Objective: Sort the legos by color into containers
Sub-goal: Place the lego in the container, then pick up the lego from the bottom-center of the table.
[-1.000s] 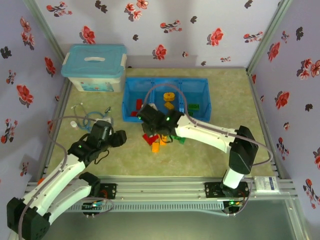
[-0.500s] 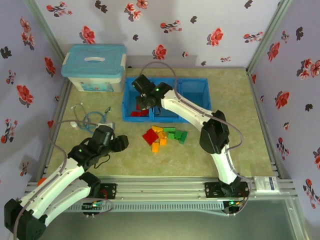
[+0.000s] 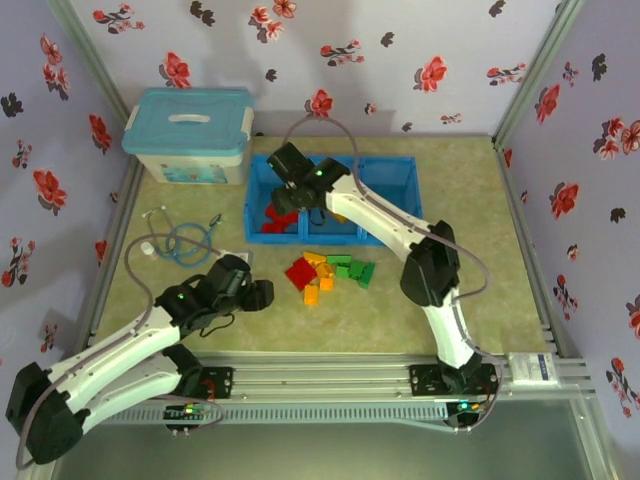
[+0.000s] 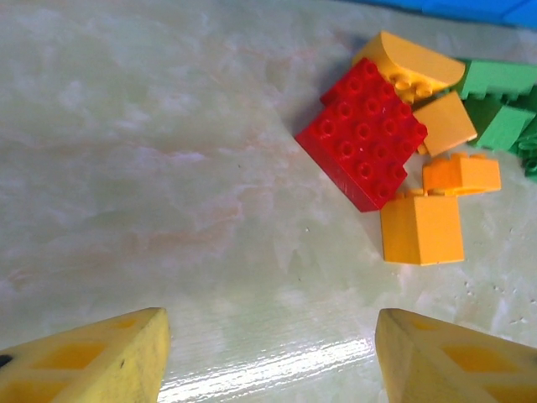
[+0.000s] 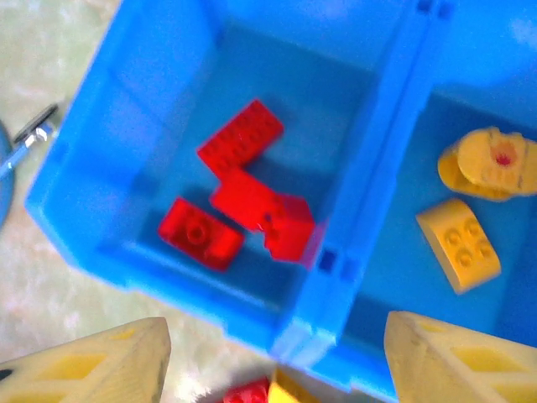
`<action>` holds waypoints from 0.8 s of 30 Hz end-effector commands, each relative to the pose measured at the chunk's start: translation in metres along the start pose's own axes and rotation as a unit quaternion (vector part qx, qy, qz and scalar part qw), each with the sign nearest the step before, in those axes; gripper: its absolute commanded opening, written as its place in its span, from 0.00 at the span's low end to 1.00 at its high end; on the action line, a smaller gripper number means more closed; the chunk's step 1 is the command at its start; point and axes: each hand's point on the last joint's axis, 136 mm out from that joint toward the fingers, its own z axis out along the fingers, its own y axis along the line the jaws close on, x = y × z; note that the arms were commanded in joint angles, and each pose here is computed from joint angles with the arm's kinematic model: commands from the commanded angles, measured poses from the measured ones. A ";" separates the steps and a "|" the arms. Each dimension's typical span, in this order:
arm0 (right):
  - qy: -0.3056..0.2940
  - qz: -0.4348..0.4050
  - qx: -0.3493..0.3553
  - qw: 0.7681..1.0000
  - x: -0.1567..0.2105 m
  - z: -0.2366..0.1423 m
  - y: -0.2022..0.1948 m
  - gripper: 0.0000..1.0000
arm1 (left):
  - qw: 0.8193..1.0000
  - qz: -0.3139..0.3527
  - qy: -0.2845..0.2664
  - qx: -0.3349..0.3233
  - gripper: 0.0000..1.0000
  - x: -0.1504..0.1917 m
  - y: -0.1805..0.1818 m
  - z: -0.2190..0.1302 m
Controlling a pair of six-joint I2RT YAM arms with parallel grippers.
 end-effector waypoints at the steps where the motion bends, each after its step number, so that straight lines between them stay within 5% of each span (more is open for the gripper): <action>1: -0.041 0.027 -0.018 0.999 0.002 -0.035 -0.003 0.68 | 1.000 0.002 -0.022 0.009 0.66 -0.013 -0.016 -0.001; 10: -0.012 0.068 -0.023 0.997 0.092 -0.056 -0.003 0.68 | 1.000 -0.009 -0.020 0.006 0.65 -0.007 -0.015 0.010; 24: 0.066 0.093 -0.025 0.993 0.190 -0.001 0.030 0.63 | 1.000 -0.016 -0.015 0.000 0.63 0.003 -0.005 0.007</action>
